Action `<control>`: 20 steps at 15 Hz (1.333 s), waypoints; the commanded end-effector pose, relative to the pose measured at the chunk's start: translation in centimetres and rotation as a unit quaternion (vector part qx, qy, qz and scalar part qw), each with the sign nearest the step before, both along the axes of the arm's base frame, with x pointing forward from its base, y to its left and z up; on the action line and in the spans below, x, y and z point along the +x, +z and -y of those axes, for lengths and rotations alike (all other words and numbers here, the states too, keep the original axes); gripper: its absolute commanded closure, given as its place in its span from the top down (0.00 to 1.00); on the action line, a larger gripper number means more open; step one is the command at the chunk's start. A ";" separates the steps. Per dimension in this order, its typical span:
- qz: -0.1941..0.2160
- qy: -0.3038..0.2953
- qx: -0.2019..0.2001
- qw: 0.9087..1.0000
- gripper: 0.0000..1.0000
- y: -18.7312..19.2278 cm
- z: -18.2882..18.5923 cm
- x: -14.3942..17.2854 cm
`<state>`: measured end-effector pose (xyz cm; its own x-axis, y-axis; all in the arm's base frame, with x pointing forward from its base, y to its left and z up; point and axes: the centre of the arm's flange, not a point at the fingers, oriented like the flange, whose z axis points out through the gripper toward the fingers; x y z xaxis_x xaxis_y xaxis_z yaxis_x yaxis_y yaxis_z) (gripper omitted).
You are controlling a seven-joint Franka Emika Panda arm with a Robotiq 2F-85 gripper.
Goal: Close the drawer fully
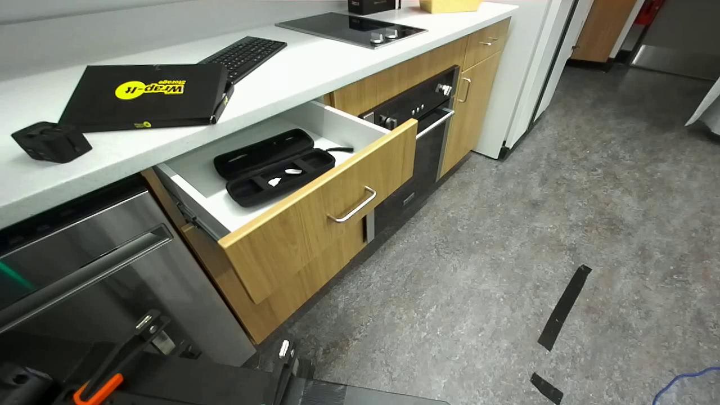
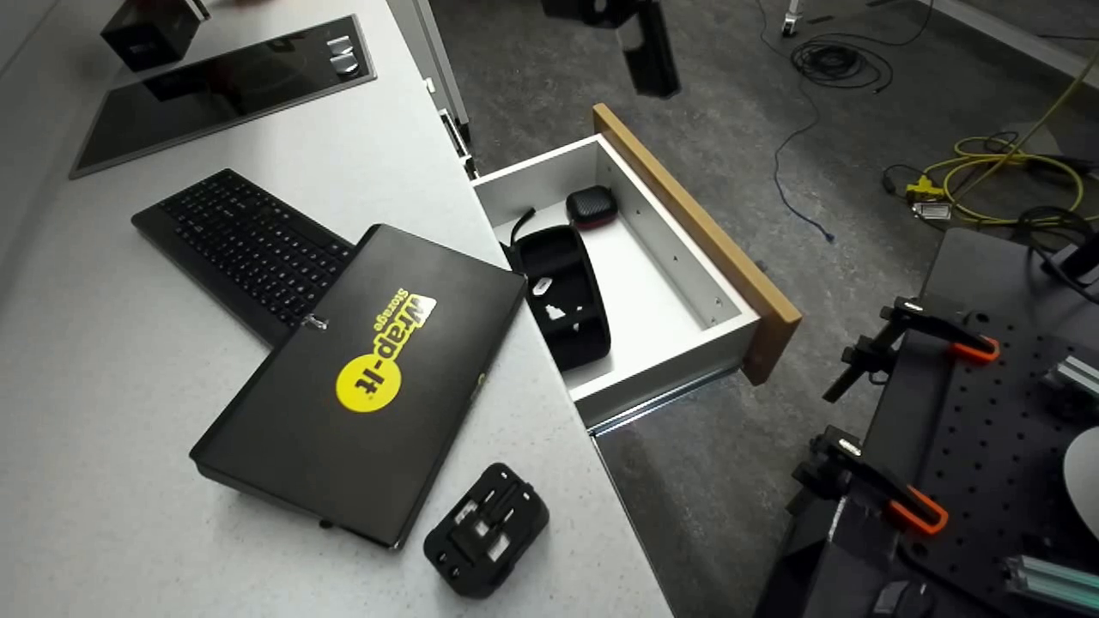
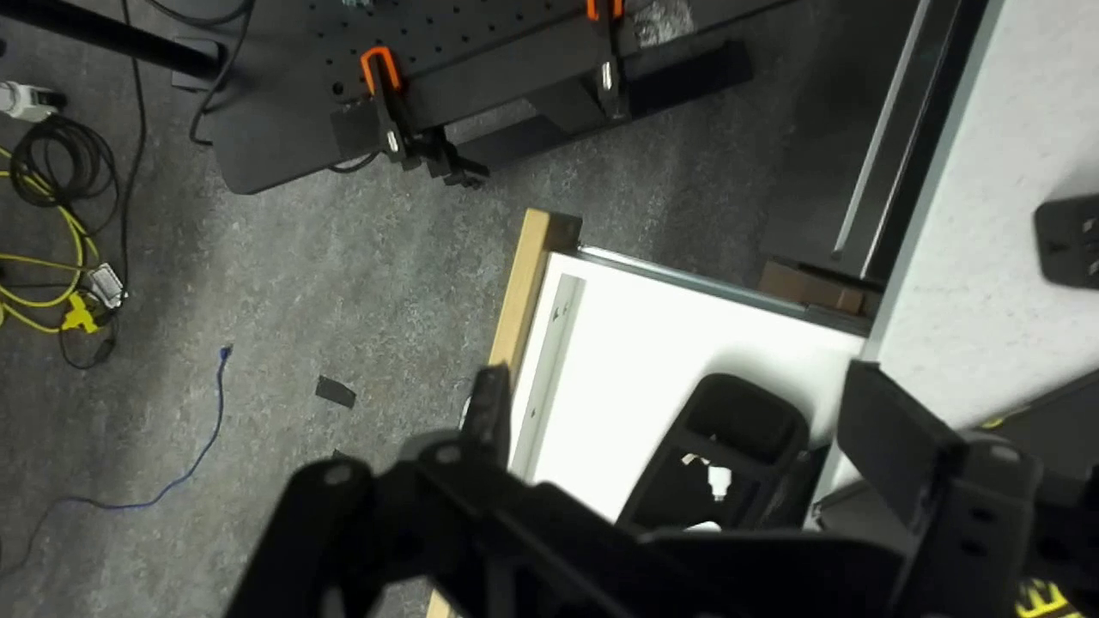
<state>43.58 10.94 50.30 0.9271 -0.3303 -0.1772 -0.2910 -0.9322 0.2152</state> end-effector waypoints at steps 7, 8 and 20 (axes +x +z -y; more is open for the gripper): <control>0.003 -0.145 -0.014 0.989 1.00 -16.1 19.0 4.8; 0.002 -0.173 -0.006 0.985 1.00 -16.5 20.3 5.0; -0.008 -0.216 -0.039 0.976 1.00 -22.0 24.4 6.4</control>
